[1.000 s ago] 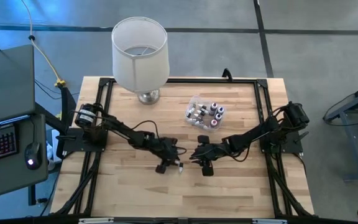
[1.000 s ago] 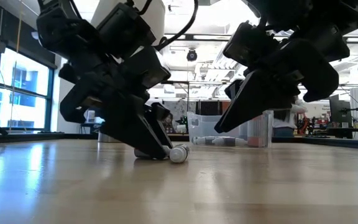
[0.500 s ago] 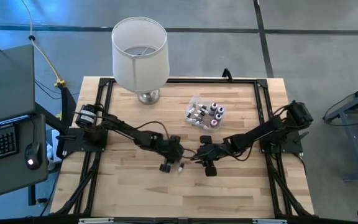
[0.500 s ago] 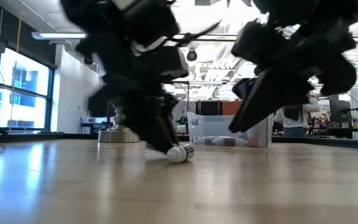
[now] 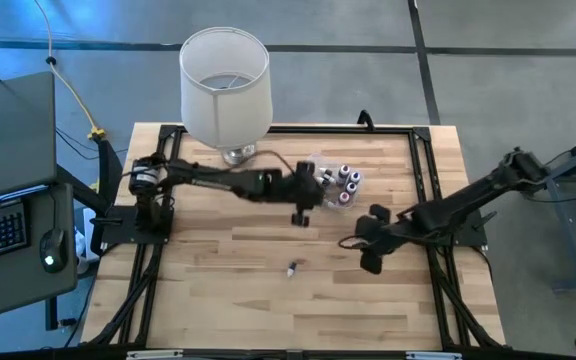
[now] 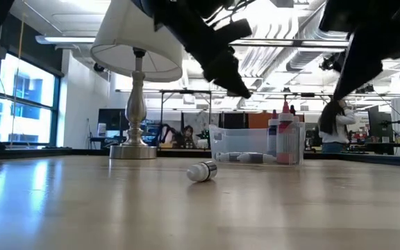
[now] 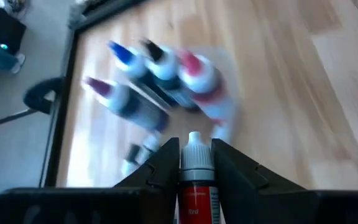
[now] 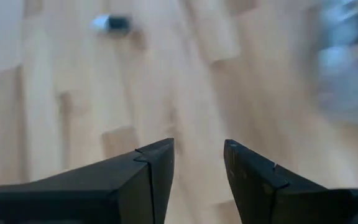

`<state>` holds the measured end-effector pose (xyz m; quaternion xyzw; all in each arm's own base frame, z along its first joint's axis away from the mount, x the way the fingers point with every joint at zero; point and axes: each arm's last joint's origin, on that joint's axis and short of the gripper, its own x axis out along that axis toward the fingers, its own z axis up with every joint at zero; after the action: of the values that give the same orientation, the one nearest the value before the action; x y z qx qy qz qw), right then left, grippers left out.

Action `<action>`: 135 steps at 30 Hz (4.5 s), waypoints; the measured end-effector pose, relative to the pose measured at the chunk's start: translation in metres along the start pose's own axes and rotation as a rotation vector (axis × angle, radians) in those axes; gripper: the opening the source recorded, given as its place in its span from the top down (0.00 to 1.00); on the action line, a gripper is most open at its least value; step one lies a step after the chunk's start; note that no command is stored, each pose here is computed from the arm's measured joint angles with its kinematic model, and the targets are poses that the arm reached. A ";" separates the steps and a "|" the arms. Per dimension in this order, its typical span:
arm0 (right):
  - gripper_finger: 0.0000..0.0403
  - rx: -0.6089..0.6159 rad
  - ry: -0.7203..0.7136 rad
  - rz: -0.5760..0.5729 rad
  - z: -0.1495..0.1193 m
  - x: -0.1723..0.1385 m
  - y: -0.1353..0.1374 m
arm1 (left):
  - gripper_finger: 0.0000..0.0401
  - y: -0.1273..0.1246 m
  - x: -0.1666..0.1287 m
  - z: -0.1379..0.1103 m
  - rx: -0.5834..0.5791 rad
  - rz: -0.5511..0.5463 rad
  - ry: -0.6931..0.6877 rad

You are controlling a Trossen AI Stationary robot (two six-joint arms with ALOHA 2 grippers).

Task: Pick & Place food coloring
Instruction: Put the small red food coloring bottle into the transparent bin, then put the small blue food coloring bottle into the transparent bin

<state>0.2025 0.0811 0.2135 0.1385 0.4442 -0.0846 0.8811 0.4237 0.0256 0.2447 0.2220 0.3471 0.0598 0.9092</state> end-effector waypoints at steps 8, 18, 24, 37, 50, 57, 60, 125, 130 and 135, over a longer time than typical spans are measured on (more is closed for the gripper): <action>0.67 -0.041 -0.166 -0.110 -0.005 -0.023 0.001 | 0.79 0.048 0.033 -0.030 -0.215 -0.051 -0.048; 0.67 -0.051 -0.166 -0.102 -0.006 -0.022 0.004 | 0.79 0.047 0.075 -0.058 -0.358 -0.094 -0.010; 0.67 -0.039 -0.211 -0.124 -0.004 -0.023 0.004 | 0.71 0.055 0.070 -0.045 -0.376 -0.115 -0.059; 0.67 -0.090 -0.250 0.035 -0.017 0.013 0.003 | 0.56 0.081 0.003 0.002 -0.471 -0.328 0.201; 0.67 -0.292 -0.480 0.228 0.002 0.055 0.006 | 0.56 0.036 -0.134 0.017 -0.281 -0.437 0.218; 0.67 -0.341 -0.536 0.235 0.006 0.076 0.015 | 0.56 -0.010 -0.158 -0.055 -0.307 -0.414 0.135; 0.67 -0.410 -0.571 0.221 0.015 0.081 0.023 | 0.56 -0.030 -0.154 -0.088 -0.334 -0.437 -0.047; 0.83 -0.385 -0.500 0.114 0.073 0.182 0.014 | 0.56 -0.076 -0.108 -0.162 -0.446 -0.531 -0.197; 0.79 -0.357 -0.586 -0.296 0.104 0.132 -0.006 | 0.56 -0.076 -0.108 -0.162 -0.448 -0.531 -0.197; 0.78 -0.269 -0.488 -0.571 0.120 0.085 -0.050 | 0.56 -0.076 -0.108 -0.162 -0.448 -0.534 -0.195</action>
<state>0.3298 -0.0062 0.2046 -0.1313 0.2497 -0.2979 0.9120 0.2324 -0.0125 0.1695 -0.0766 0.2829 -0.1269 0.9476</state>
